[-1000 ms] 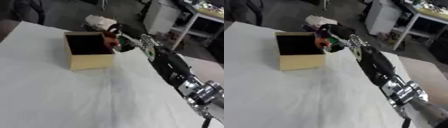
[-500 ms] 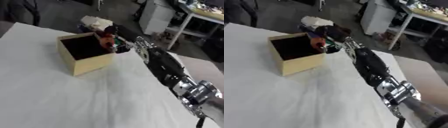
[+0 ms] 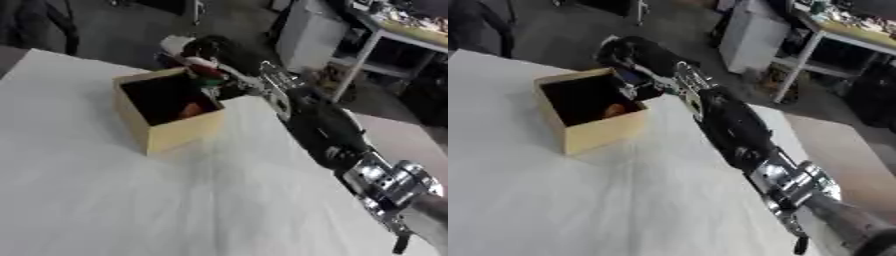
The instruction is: Pick up objects on the table and place them in the box.
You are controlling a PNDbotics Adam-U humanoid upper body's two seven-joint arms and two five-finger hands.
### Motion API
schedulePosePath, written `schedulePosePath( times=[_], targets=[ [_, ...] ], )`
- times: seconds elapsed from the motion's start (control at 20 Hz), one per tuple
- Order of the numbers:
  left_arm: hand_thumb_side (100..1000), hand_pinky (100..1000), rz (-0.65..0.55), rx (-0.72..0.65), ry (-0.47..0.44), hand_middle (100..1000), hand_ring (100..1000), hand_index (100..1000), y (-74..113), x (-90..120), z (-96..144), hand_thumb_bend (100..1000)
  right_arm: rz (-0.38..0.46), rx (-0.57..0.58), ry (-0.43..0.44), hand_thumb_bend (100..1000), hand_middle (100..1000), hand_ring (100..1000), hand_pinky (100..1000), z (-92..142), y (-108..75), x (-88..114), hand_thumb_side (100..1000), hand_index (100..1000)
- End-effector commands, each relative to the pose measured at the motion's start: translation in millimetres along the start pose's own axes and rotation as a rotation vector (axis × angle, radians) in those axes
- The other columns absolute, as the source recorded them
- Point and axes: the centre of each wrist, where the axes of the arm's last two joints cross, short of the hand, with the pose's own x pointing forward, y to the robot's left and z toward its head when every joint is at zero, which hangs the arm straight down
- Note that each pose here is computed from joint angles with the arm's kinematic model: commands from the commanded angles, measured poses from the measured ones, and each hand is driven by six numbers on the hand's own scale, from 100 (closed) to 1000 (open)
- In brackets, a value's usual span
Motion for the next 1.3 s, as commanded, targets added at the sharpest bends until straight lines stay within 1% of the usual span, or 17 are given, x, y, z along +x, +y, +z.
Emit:
schedulePosePath(
  times=[0.05, 0.15, 0.3, 0.45, 0.55, 0.6, 0.7, 0.8, 0.85, 0.9, 0.95, 1.0, 1.05, 1.15, 1.3],
  targets=[
    [743, 806, -0.005, -0.007, -0.039, 613, 632, 864, 2.8, 6.7, -5.5, 100, 0.030, -0.043, -0.040, 100, 834, 854, 883, -5.5, -27.0, -0.7, 223, 890],
    [745, 806, -0.009, -0.004, -0.033, 612, 631, 864, 4.1, 6.0, -3.9, 100, 0.006, -0.084, -0.057, 100, 831, 865, 866, -6.3, -33.4, 2.0, 203, 892],
    [746, 807, -0.022, 0.003, -0.022, 612, 631, 863, 7.4, 4.5, -0.8, 100, -0.065, -0.172, -0.080, 100, 826, 869, 848, -5.0, -46.5, 5.5, 199, 892],
    [747, 807, -0.043, 0.013, -0.005, 611, 630, 863, 12.1, 2.4, 3.9, 100, -0.141, -0.266, -0.102, 100, 821, 872, 832, -0.4, -66.5, 9.9, 222, 894],
    [749, 807, -0.055, 0.017, 0.008, 611, 630, 863, 14.7, 1.2, 7.1, 100, -0.195, -0.312, -0.112, 100, 814, 880, 816, 3.3, -78.3, 14.2, 254, 898],
    [751, 807, -0.062, 0.020, 0.016, 610, 630, 863, 16.1, 0.5, 9.0, 100, -0.232, -0.333, -0.116, 100, 808, 889, 801, 5.6, -82.9, 16.9, 291, 903],
    [752, 808, -0.073, 0.027, 0.033, 610, 630, 863, 18.4, -0.9, 12.7, 100, -0.318, -0.364, -0.126, 100, 807, 898, 793, 9.6, -90.6, 22.8, 313, 908],
    [756, 807, -0.085, 0.032, 0.051, 609, 628, 863, 20.4, -2.2, 16.5, 100, -0.377, -0.375, -0.140, 100, 809, 904, 790, 13.8, -100.3, 27.9, 342, 911],
    [757, 806, -0.091, 0.038, 0.061, 608, 628, 863, 21.7, -2.9, 18.6, 100, -0.405, -0.377, -0.143, 100, 808, 912, 783, 16.8, -103.7, 30.2, 370, 913],
    [757, 806, -0.097, 0.044, 0.070, 608, 628, 863, 22.9, -3.5, 20.2, 100, -0.434, -0.378, -0.145, 100, 808, 914, 782, 19.5, -106.5, 32.6, 376, 914],
    [759, 806, -0.105, 0.049, 0.078, 607, 627, 862, 24.2, -4.1, 22.0, 100, -0.464, -0.382, -0.148, 100, 810, 928, 774, 22.1, -108.5, 35.1, 416, 915],
    [759, 806, -0.110, 0.056, 0.087, 606, 627, 861, 25.3, -4.6, 23.8, 100, -0.495, -0.390, -0.154, 100, 812, 936, 769, 24.7, -110.4, 37.9, 550, 916],
    [761, 806, -0.114, 0.062, 0.094, 607, 627, 862, 26.3, -5.1, 25.4, 100, -0.525, -0.399, -0.164, 100, 810, 942, 766, 27.5, -112.3, 41.2, 428, 915],
    [763, 806, -0.128, 0.072, 0.108, 606, 627, 862, 28.6, -6.1, 28.6, 100, -0.579, -0.414, -0.195, 100, 812, 947, 765, 33.3, -116.3, 49.3, 436, 916],
    [766, 807, -0.144, 0.081, 0.127, 605, 626, 861, 30.4, -7.2, 32.8, 100, -0.621, -0.430, -0.237, 100, 810, 942, 770, 42.4, -122.2, 61.6, 444, 913]
  ],
)
